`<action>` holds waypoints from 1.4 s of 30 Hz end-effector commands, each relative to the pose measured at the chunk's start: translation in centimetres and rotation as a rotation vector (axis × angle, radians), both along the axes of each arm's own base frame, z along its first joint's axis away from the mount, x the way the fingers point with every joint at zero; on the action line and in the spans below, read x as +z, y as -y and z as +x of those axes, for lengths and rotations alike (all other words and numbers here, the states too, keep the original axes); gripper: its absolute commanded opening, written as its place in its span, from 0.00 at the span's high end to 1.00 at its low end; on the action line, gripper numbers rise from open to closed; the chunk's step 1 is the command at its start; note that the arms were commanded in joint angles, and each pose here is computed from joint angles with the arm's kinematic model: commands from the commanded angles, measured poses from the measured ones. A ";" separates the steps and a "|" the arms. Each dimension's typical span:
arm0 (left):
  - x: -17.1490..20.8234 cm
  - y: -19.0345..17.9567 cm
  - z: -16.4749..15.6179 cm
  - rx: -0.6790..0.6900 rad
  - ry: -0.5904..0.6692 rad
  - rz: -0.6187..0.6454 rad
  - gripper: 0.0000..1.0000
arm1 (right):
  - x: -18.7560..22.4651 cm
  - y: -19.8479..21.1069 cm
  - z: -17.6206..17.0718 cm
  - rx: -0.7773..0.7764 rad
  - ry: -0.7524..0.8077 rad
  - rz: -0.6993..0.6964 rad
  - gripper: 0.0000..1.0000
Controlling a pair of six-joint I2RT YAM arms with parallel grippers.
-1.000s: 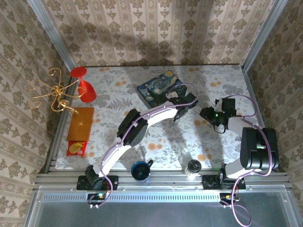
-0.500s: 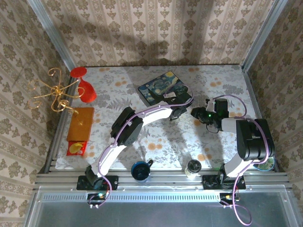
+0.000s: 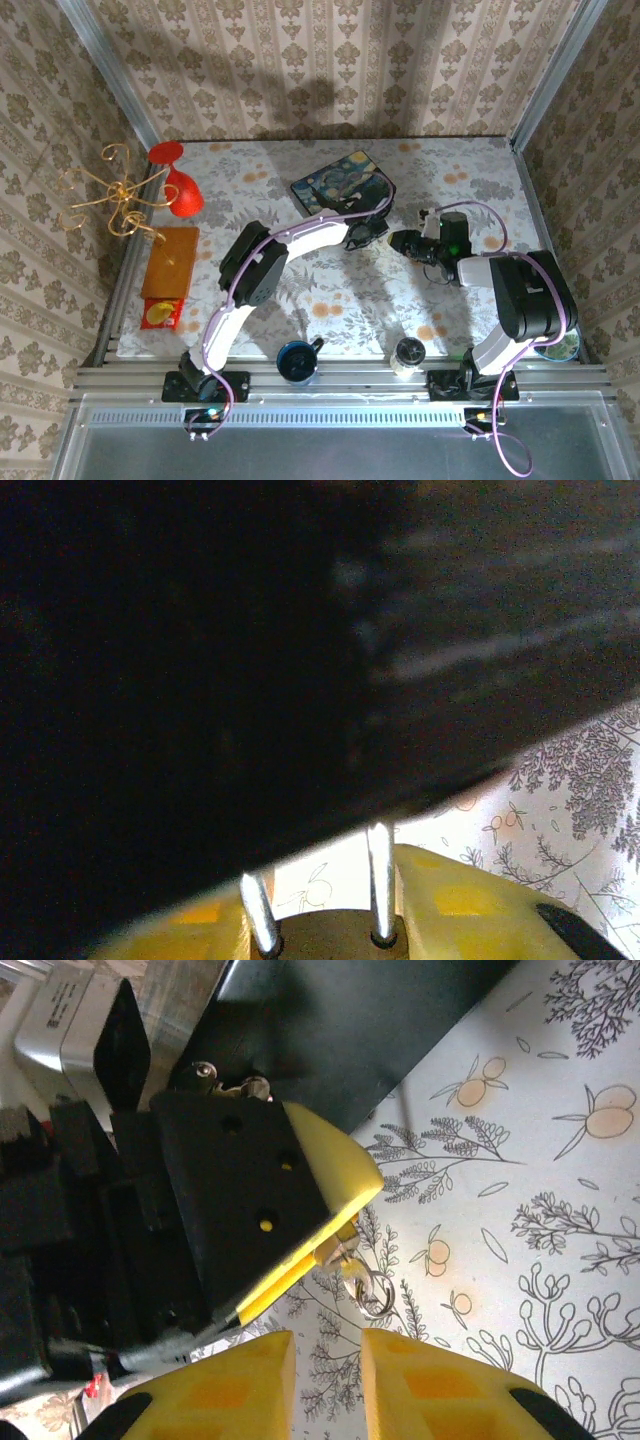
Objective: Unlock the padlock with the key
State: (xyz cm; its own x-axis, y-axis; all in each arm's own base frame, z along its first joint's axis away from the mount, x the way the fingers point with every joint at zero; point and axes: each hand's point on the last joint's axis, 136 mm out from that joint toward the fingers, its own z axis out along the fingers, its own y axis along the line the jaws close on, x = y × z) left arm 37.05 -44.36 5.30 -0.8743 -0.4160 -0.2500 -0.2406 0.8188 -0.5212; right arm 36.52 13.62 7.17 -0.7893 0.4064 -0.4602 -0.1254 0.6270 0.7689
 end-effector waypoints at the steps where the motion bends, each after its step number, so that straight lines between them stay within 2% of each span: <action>1: 4.9 1.3 0.7 -0.003 0.034 -0.151 0.78 | 0.7 0.1 0.0 -0.024 0.050 0.009 0.75; 7: 5.5 1.3 0.5 -0.004 0.038 -0.188 0.79 | 0.4 0.0 -0.4 -0.021 0.042 0.034 0.76; 15: 5.4 1.2 0.3 -0.002 0.033 -0.218 0.78 | 0.1 -0.7 0.7 -0.005 0.030 0.088 0.76; 25: 5.3 1.4 0.3 -0.004 0.032 -0.234 0.79 | 0.0 -0.9 0.8 -0.001 0.054 0.103 0.71; 33: 5.5 1.6 0.3 -0.009 0.036 -0.245 0.79 | 0.0 -1.1 1.5 0.009 0.054 0.113 0.76; 42: 5.1 1.8 0.3 -0.008 0.030 -0.251 0.79 | -0.1 -1.9 1.5 0.030 0.054 0.122 0.78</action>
State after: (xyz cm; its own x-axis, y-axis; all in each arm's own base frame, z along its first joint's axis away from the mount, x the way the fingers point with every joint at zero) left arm 36.81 -44.82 6.55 -0.8777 -0.4460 -0.1754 -0.2513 0.7400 -0.6239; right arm 37.45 14.64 5.92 -0.7800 0.4591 -0.4253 -0.1284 0.5478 0.8267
